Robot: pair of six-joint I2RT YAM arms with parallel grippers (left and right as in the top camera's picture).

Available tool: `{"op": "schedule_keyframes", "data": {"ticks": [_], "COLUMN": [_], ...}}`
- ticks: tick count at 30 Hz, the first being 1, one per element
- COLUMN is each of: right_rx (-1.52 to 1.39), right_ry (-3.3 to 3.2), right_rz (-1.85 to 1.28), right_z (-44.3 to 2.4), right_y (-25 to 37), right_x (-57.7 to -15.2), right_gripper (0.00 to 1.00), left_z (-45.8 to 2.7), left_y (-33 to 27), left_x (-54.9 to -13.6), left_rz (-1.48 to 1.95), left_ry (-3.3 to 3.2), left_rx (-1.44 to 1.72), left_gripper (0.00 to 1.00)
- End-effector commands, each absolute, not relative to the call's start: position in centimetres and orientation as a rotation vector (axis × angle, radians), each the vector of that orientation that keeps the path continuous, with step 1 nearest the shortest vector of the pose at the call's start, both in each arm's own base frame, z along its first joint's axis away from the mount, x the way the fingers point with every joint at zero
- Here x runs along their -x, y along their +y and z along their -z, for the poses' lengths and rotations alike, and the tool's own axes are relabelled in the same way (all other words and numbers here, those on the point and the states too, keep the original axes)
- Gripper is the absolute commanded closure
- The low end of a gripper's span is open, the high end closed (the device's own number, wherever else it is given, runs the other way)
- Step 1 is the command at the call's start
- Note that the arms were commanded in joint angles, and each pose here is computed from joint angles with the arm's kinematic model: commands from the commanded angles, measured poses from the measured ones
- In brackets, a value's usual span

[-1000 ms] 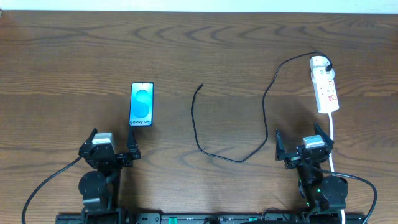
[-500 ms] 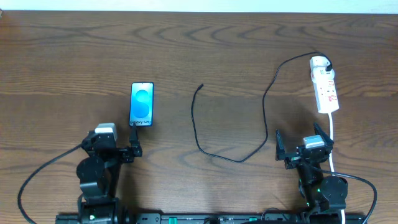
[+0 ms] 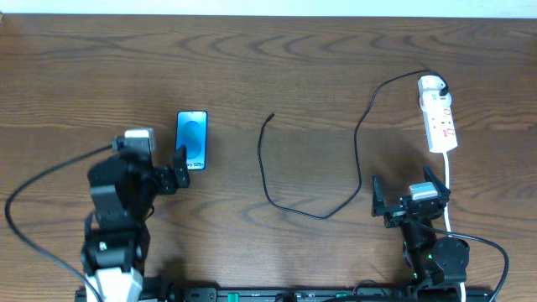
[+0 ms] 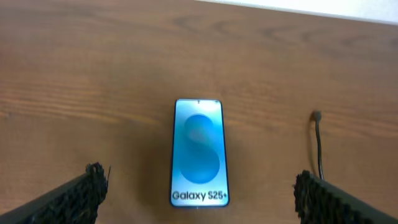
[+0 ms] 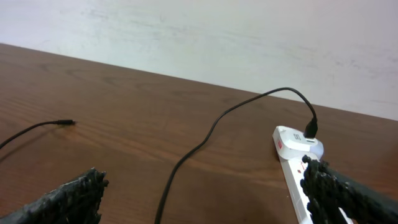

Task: Plug charger to phone and switch on socket
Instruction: 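Move the left gripper forward over the blue phone and lower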

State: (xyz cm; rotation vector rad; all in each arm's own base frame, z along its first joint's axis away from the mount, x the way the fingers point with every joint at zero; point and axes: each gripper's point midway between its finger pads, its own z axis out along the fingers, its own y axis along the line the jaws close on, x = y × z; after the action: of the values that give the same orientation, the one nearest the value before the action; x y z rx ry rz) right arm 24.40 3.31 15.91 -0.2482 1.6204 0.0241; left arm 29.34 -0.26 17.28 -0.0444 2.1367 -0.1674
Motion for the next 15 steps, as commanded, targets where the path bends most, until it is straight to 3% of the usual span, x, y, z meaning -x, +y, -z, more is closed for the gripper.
{"op": "schedule_keyframes", "data": {"ticks": [1, 15], "right_rx": [0.247, 0.247], "right_ry": [1.619, 1.619], "right_rz": [-0.007, -0.007], "right_z": [-15.8, -15.8], "right_y": [3.1, 3.1], "right_x": [-24.4, -24.4], "right_gripper": [0.01, 0.01], "left_z": [-19.2, -19.5], "left_y": [-1.1, -0.8], "left_x": [-30.8, -36.1], "left_rz": [0.224, 0.303], "left_ry": [2.174, 2.601], "left_rx": [0.011, 0.084], "left_gripper": [0.02, 0.02]}}
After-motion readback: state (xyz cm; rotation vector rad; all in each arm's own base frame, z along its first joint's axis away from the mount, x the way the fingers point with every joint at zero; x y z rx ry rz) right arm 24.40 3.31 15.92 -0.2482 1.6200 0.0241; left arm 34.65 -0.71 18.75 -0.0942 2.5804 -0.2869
